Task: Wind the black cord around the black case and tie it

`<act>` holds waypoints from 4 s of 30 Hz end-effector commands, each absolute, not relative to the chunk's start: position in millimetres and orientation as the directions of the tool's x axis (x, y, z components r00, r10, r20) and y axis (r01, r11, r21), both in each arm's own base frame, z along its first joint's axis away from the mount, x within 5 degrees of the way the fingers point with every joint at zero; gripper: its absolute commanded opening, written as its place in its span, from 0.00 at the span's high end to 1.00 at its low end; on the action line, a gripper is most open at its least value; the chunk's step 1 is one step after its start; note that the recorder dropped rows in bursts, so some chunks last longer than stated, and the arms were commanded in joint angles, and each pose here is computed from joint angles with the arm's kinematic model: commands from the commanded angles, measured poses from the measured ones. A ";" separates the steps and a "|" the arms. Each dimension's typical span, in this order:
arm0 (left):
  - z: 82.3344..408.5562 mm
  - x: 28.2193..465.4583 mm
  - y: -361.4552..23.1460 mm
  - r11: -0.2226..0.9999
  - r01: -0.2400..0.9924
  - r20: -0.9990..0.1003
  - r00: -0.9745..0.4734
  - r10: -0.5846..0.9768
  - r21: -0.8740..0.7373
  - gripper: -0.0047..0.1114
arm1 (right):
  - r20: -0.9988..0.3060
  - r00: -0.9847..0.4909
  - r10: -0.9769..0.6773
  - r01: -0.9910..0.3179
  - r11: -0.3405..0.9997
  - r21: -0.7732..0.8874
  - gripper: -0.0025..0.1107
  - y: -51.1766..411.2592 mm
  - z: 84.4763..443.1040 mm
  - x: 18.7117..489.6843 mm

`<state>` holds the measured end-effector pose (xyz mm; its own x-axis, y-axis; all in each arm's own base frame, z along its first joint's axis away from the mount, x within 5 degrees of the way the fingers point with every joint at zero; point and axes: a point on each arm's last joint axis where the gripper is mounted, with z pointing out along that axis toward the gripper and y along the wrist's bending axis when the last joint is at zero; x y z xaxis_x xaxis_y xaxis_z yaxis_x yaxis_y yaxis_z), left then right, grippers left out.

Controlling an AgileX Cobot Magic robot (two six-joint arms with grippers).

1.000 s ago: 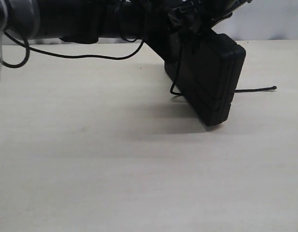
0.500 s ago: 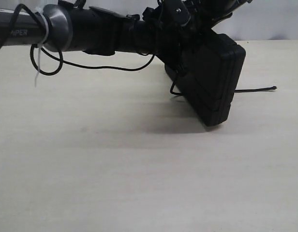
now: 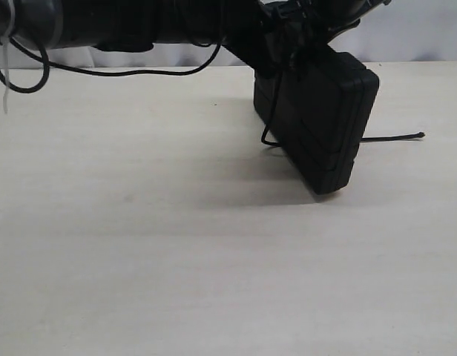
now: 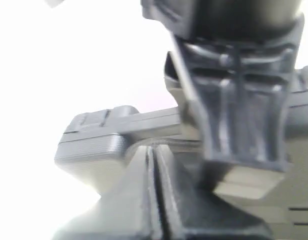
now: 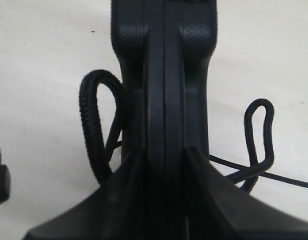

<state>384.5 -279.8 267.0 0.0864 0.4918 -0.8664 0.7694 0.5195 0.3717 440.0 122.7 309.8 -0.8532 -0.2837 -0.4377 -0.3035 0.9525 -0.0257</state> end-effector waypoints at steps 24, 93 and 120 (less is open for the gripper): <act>216.5 392.6 -308.8 0.437 0.875 -0.916 0.019 0.401 0.210 0.96 | -0.376 -0.888 -0.265 -0.305 0.951 0.050 0.94 131.2 296.7 436.4; 238.5 371.1 -247.0 0.518 0.786 -0.809 -0.039 0.586 0.337 0.96 | -0.364 -0.886 -0.288 -0.319 0.947 0.028 0.94 129.9 293.1 436.1; 260.6 384.5 -145.3 0.688 0.707 -0.867 -0.229 0.442 0.164 0.96 | -0.285 -0.855 -0.432 -0.456 0.890 0.018 0.60 203.5 255.7 404.3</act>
